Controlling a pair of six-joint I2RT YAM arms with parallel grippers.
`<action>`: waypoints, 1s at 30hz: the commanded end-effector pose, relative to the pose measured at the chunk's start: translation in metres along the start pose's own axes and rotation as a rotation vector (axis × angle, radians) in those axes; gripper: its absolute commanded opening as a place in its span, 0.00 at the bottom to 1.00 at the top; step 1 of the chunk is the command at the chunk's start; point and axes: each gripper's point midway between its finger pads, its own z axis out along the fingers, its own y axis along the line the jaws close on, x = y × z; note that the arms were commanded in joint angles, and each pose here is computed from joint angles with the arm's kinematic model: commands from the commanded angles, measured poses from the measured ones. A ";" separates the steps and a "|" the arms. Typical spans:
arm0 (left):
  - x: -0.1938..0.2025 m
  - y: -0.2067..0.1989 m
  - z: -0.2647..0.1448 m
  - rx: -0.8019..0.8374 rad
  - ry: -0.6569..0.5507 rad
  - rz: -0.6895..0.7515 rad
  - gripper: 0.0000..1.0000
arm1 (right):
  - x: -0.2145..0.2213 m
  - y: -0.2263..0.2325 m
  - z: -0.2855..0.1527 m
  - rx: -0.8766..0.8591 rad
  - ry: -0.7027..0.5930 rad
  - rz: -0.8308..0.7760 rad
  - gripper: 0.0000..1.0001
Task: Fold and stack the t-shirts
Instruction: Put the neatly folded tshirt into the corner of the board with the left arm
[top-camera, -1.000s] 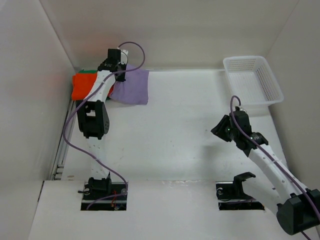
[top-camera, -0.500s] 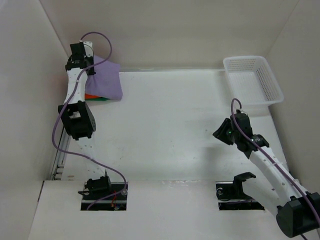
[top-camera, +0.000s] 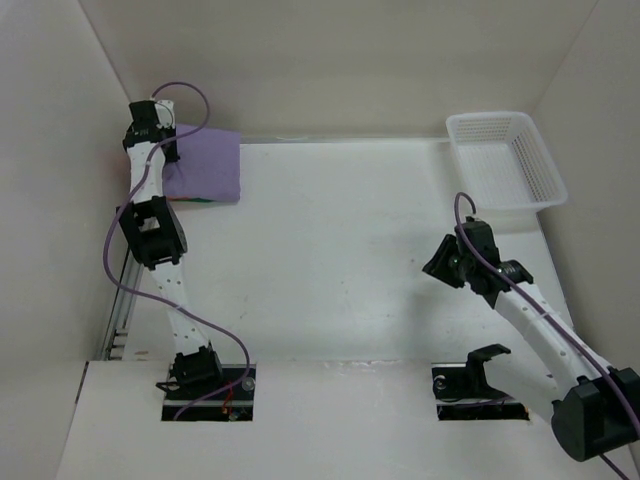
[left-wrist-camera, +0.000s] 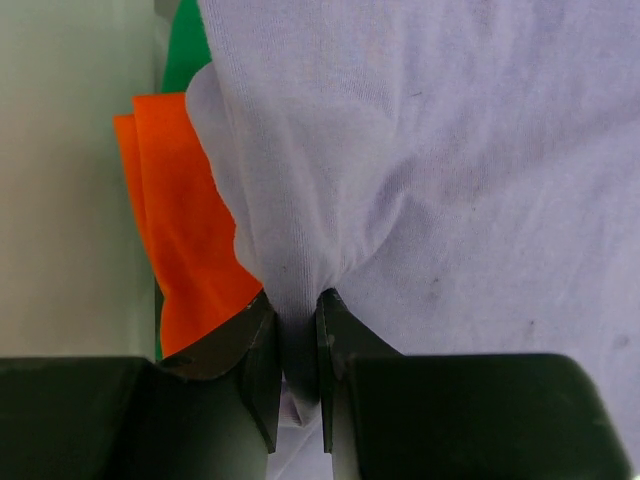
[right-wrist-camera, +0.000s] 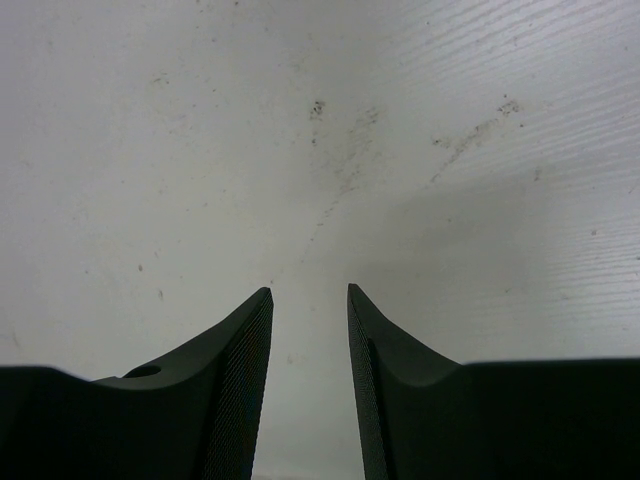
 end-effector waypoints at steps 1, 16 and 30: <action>-0.057 0.028 -0.031 -0.056 -0.157 0.035 0.00 | -0.012 0.014 -0.009 -0.033 -0.024 -0.018 0.41; -0.074 0.064 -0.065 -0.103 -0.214 0.071 0.00 | -0.007 0.014 -0.002 -0.010 0.015 -0.031 0.42; -0.125 0.063 -0.131 -0.091 -0.369 0.097 0.00 | -0.001 0.021 0.009 0.004 0.064 -0.070 0.43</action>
